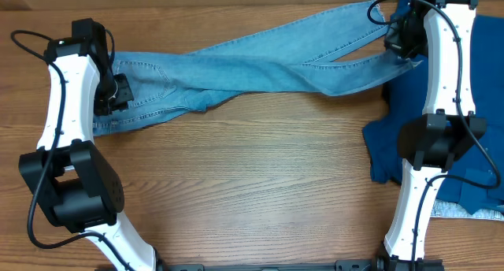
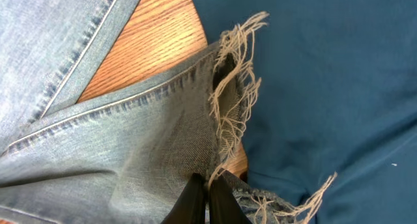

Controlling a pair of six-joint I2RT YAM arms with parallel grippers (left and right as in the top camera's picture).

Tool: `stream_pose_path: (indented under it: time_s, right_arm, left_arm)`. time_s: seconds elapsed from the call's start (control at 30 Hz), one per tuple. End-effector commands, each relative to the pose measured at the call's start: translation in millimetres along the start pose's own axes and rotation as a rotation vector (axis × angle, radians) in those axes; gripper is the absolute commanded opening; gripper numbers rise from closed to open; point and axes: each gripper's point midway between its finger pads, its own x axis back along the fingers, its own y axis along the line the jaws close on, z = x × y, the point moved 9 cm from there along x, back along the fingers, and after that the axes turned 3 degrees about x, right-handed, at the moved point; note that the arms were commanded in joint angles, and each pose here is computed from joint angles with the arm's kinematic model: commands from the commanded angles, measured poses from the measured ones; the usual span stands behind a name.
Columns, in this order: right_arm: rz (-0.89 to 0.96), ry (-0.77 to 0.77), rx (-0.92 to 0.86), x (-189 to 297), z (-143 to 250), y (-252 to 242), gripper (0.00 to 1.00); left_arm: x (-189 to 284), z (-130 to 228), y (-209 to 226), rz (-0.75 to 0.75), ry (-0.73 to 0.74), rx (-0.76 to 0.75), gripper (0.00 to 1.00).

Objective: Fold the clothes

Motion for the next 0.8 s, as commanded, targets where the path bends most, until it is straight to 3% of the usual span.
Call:
stream_pose_path:
  time_s: [0.0, 0.17, 0.53, 0.77]
  right_arm:
    - [0.035, -0.043, 0.0, 15, 0, -9, 0.04]
    - [0.025, -0.054, 0.006, 22, 0, -12, 0.04]
    - [-0.007, -0.182, 0.037, 83, 12, -22, 0.04]
    - [-0.037, -0.219, 0.051, 73, 0, -15, 0.07]
  left_arm:
    - [2, -1, -3, 0.007, -0.007, -0.035, 0.24]
    - [2, 2, -3, 0.003, 0.008, -0.042, 0.24]
    - [2, 4, -2, 0.0, 0.021, -0.067, 0.24]
    - [2, 4, -2, 0.001, 0.021, -0.067, 0.24]
